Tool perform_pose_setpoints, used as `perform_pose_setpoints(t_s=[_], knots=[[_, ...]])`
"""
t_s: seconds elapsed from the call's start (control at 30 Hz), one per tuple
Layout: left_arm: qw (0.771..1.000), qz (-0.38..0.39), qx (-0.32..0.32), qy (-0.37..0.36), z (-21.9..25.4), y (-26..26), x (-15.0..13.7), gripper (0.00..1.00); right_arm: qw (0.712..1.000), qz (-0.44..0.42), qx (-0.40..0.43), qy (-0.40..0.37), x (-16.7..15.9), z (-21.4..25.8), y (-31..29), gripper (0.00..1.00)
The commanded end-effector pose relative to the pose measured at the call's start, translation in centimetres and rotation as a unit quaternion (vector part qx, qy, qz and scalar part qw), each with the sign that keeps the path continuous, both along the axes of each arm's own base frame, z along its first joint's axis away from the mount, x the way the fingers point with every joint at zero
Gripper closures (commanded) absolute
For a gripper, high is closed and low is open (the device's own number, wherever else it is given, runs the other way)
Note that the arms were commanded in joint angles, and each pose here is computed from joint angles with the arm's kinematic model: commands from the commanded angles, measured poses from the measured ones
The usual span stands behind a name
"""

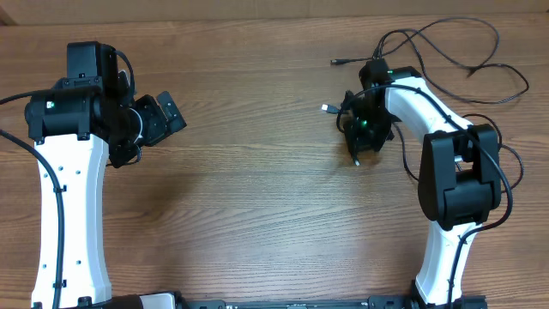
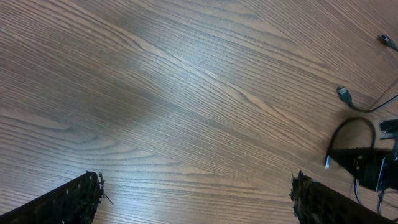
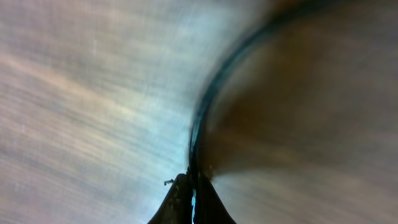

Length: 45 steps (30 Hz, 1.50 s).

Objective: Untangle cables

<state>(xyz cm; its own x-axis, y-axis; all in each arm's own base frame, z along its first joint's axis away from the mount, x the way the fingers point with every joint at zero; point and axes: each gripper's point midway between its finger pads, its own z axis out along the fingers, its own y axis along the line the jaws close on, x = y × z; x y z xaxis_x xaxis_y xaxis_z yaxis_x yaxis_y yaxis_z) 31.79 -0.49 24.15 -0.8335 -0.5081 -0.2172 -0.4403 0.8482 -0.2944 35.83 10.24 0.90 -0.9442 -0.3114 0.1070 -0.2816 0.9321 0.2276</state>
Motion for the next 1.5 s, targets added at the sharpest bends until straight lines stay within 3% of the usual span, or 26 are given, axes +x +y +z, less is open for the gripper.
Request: perform_pose_setpoints(t_s=[0.0,0.33,0.5,0.6,0.77,0.93,1.27,1.47], knots=[[1.000,-0.010,-0.001,-0.007,0.2,-0.2,0.4,0.00,1.000,0.008,0.017,0.005,-1.1,1.9,1.0,0.96],[1.000,-0.009,-0.001,-0.017,0.3,-0.2,0.8,0.00,0.997,0.063,0.051,-0.016,-3.0,6.0,4.4,0.96],[1.000,-0.009,0.000,-0.017,0.3,-0.2,0.8,0.00,0.998,0.000,0.051,-0.043,-1.5,8.3,4.1,0.96],[1.000,-0.009,0.000,-0.016,0.3,-0.2,0.8,0.00,0.990,-0.100,0.041,-0.092,1.3,11.9,1.5,0.93],[1.000,-0.010,0.000,-0.015,0.3,-0.2,0.7,0.00,0.952,-0.266,-0.040,-0.147,3.6,15.1,-7.3,0.82],[1.000,-0.010,0.000,-0.014,0.3,-0.2,0.7,0.00,0.901,-0.394,-0.114,-0.142,3.0,14.4,-16.3,0.94],[1.000,-0.010,0.000,-0.019,0.4,-0.2,0.9,0.00,0.845,-0.497,-0.125,-0.152,1.9,13.0,-25.4,0.94],[1.000,-0.010,0.001,-0.019,0.4,-0.2,0.9,0.00,0.813,-0.522,-0.198,-0.167,0.6,13.4,-29.5,0.93]])
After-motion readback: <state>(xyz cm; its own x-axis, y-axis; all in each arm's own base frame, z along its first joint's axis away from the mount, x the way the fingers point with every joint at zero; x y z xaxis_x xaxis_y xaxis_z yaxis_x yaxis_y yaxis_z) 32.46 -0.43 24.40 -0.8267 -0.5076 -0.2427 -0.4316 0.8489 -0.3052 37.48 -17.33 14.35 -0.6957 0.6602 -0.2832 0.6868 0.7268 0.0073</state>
